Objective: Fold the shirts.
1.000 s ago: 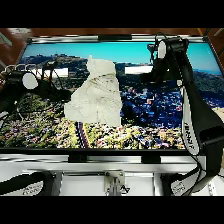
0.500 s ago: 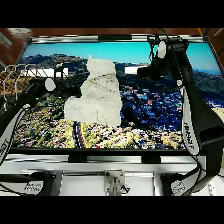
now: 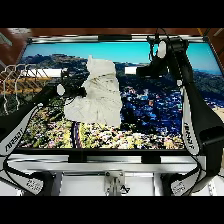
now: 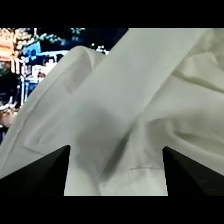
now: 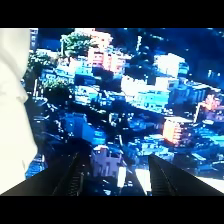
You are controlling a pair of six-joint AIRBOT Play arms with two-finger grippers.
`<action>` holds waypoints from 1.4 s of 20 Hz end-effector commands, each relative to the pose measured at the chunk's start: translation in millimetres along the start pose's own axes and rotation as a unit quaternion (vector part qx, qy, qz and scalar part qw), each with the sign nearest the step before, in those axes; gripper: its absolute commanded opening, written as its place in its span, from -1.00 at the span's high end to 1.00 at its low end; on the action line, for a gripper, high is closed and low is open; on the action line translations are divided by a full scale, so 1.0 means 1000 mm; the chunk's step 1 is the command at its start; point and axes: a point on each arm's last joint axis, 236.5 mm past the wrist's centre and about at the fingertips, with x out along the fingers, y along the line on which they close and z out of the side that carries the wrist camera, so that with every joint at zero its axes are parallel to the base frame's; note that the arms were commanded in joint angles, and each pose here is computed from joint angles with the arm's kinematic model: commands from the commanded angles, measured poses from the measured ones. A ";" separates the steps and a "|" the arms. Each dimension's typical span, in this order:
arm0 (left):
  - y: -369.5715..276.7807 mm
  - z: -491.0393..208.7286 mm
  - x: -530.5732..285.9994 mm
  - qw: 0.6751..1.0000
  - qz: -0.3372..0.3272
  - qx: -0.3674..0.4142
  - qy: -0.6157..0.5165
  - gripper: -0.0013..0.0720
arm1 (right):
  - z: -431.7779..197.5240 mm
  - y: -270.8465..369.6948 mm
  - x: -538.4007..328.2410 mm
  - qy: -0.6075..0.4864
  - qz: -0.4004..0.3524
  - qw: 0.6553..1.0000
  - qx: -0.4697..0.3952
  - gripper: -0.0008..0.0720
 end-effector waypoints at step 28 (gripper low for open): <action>-0.053 0.000 -0.314 0.981 -0.041 0.179 -0.061 0.81 | 0.018 0.237 -0.014 -0.184 0.189 0.888 -0.376 -0.88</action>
